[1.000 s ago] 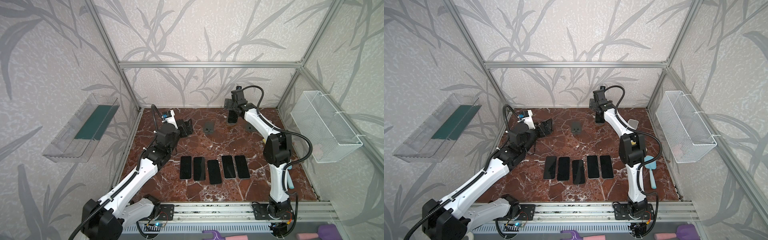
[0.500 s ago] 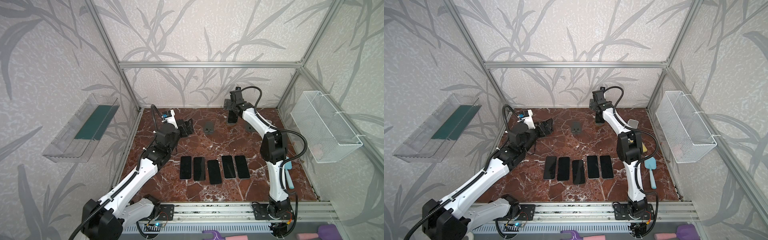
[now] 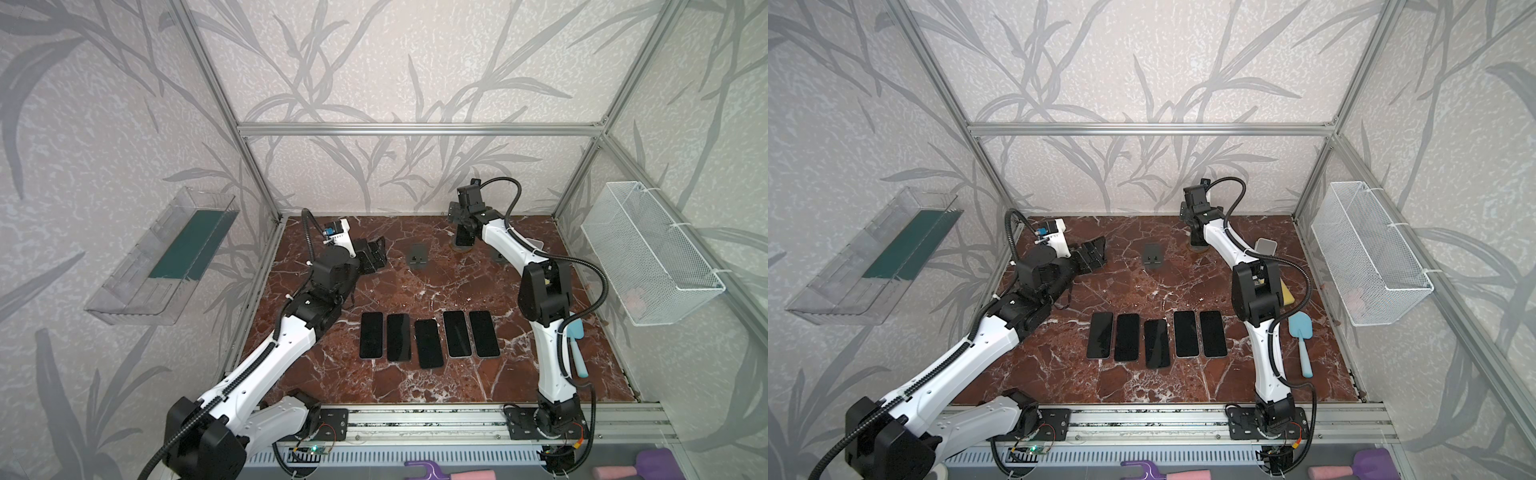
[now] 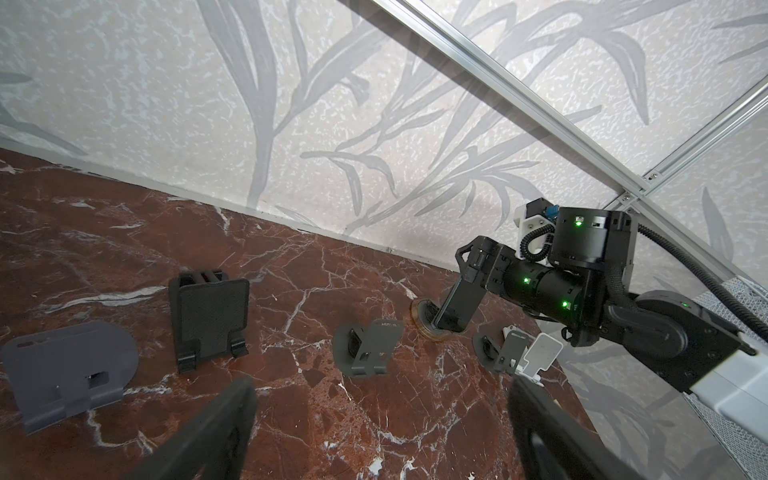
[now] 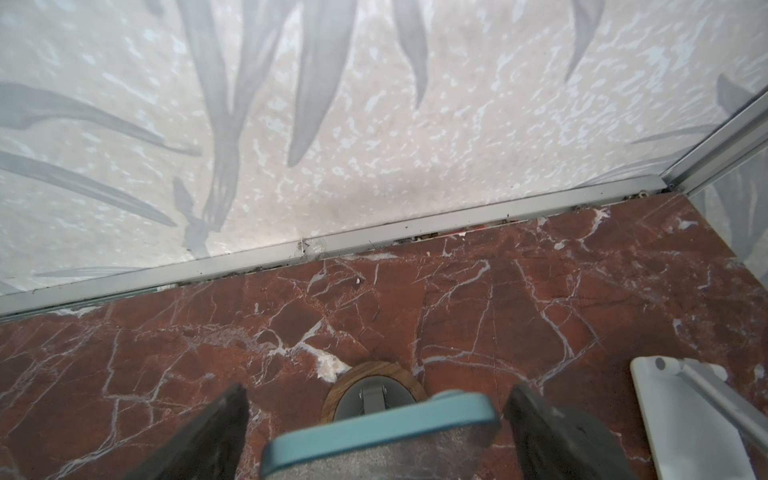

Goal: Remove the phone from the phone stand
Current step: 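Lower and close the right gripper on the teal-edged phone's top edge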

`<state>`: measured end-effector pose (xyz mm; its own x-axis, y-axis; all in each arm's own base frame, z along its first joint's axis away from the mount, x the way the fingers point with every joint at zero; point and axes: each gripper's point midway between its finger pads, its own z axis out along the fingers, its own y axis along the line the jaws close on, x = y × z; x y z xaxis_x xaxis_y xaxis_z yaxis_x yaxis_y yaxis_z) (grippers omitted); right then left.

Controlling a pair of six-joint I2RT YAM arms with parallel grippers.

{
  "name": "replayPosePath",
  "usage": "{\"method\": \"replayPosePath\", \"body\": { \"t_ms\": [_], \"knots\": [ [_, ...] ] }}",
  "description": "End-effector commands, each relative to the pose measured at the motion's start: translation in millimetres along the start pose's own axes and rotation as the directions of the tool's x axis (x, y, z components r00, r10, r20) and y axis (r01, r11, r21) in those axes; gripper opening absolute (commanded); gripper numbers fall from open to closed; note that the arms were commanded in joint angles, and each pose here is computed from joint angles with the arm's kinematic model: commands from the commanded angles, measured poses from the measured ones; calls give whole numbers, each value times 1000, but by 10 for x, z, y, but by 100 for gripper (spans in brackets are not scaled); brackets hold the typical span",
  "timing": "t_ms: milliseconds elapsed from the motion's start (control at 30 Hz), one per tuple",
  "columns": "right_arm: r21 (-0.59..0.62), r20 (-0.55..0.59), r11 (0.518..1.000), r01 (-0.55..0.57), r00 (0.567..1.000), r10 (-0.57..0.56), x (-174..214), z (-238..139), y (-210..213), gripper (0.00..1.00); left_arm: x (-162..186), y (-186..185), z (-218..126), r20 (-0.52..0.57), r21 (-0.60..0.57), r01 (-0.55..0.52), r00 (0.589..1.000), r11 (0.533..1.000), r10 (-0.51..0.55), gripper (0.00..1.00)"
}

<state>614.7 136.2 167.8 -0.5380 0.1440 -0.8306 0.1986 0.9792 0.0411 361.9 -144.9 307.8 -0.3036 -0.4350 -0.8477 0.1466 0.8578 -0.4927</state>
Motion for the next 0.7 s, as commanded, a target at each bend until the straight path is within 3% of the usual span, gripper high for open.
{"method": "replayPosePath", "body": {
  "t_ms": [0,267,667],
  "knots": [
    [-15,37,999,-35,999,35,-100,-34,-33,93,-11,10,7,7,4,14,1000,1000,-14,94],
    [-41,16,997,-71,997,72,-42,41,-52,85,-7,17,11,7,2,14,1000,1000,-14,94],
    [-87,14,996,-20,1000,21,22,71,15,72,-12,21,14,7,4,19,1000,1000,-19,94]
  ]
}}
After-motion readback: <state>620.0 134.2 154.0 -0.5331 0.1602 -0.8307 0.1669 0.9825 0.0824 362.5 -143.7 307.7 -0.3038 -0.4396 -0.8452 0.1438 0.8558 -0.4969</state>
